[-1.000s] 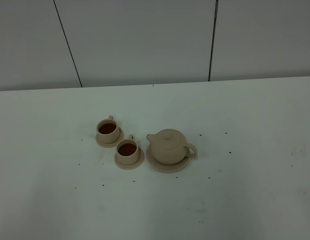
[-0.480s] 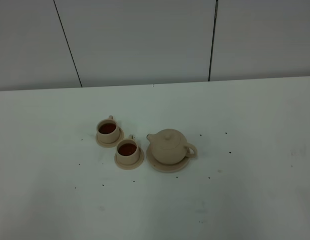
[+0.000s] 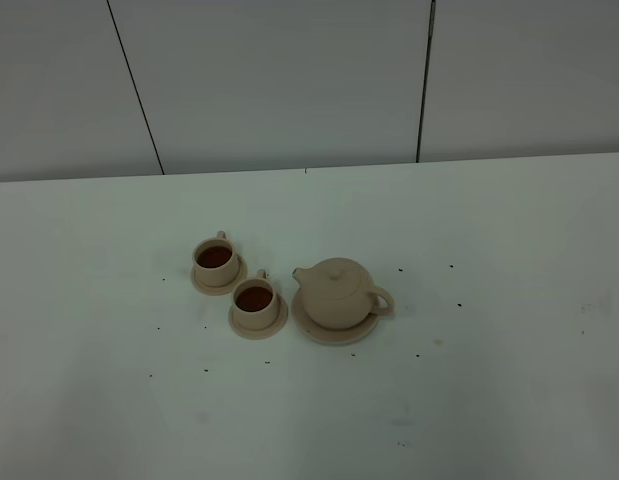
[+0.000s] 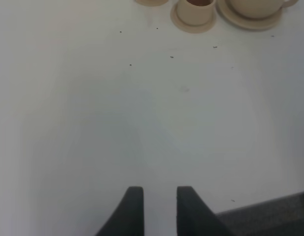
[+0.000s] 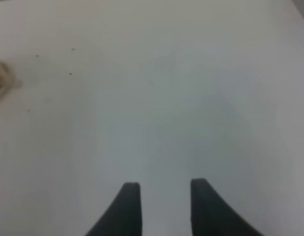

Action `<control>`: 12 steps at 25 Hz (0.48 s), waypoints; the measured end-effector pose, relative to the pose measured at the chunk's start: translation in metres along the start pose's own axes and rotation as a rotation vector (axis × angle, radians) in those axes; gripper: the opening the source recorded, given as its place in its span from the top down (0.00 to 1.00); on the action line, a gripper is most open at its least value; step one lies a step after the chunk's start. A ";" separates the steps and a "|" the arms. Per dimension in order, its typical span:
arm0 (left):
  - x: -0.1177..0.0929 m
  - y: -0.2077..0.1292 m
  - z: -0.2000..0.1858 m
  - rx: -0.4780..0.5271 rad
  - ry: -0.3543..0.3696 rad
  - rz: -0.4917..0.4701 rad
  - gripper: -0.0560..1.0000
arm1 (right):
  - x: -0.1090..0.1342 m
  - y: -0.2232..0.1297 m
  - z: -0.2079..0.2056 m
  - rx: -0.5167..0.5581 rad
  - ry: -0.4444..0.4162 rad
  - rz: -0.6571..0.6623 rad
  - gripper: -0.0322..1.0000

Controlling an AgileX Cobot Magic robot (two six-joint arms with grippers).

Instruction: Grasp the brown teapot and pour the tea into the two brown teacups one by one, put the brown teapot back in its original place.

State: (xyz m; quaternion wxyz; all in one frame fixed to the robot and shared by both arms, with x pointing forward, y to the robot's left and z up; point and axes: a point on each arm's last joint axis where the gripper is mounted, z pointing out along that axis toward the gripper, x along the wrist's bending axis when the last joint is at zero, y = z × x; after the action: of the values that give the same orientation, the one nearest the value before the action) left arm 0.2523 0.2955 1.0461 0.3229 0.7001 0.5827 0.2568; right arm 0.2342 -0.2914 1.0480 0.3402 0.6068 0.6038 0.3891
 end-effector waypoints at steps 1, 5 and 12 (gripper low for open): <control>0.000 0.000 0.000 0.000 0.000 0.000 0.72 | 0.000 0.000 0.000 0.000 0.000 0.000 0.74; 0.000 0.000 0.000 0.000 0.000 0.000 0.72 | 0.000 0.000 0.000 0.000 0.001 0.000 0.74; 0.000 0.000 0.000 0.000 0.000 0.000 0.72 | 0.000 0.000 0.000 0.000 0.002 0.000 0.74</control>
State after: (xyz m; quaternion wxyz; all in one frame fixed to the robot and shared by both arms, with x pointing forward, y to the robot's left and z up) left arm 0.2523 0.2955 1.0461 0.3229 0.7001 0.5827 0.2568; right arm 0.2342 -0.2913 1.0480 0.3397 0.6065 0.6041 0.3897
